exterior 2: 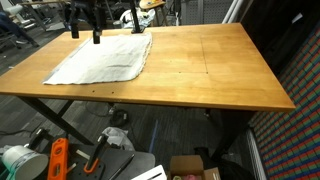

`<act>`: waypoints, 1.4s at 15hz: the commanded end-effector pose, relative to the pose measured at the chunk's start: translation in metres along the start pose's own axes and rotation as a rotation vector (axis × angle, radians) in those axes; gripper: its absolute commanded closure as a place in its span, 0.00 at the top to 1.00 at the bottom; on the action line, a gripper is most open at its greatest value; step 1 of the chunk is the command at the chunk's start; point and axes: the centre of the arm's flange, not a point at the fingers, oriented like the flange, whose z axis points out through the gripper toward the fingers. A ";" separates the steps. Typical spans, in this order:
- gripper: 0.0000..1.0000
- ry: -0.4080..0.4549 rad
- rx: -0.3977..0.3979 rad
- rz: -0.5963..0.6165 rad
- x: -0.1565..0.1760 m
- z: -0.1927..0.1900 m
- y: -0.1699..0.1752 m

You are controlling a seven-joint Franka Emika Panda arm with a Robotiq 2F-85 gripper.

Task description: Fold the towel

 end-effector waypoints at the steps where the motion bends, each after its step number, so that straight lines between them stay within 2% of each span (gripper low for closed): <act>1: 1.00 0.021 0.024 -0.026 0.030 0.006 0.020; 4: 1.00 0.016 0.025 -0.028 0.044 0.022 0.036; 8: 1.00 -0.032 0.045 -0.048 0.068 0.040 0.053; 11: 1.00 -0.048 0.096 -0.045 0.088 0.049 0.065; 15: 1.00 -0.067 0.162 0.014 0.113 0.063 0.087; 21: 1.00 -0.080 0.190 0.078 0.134 0.081 0.125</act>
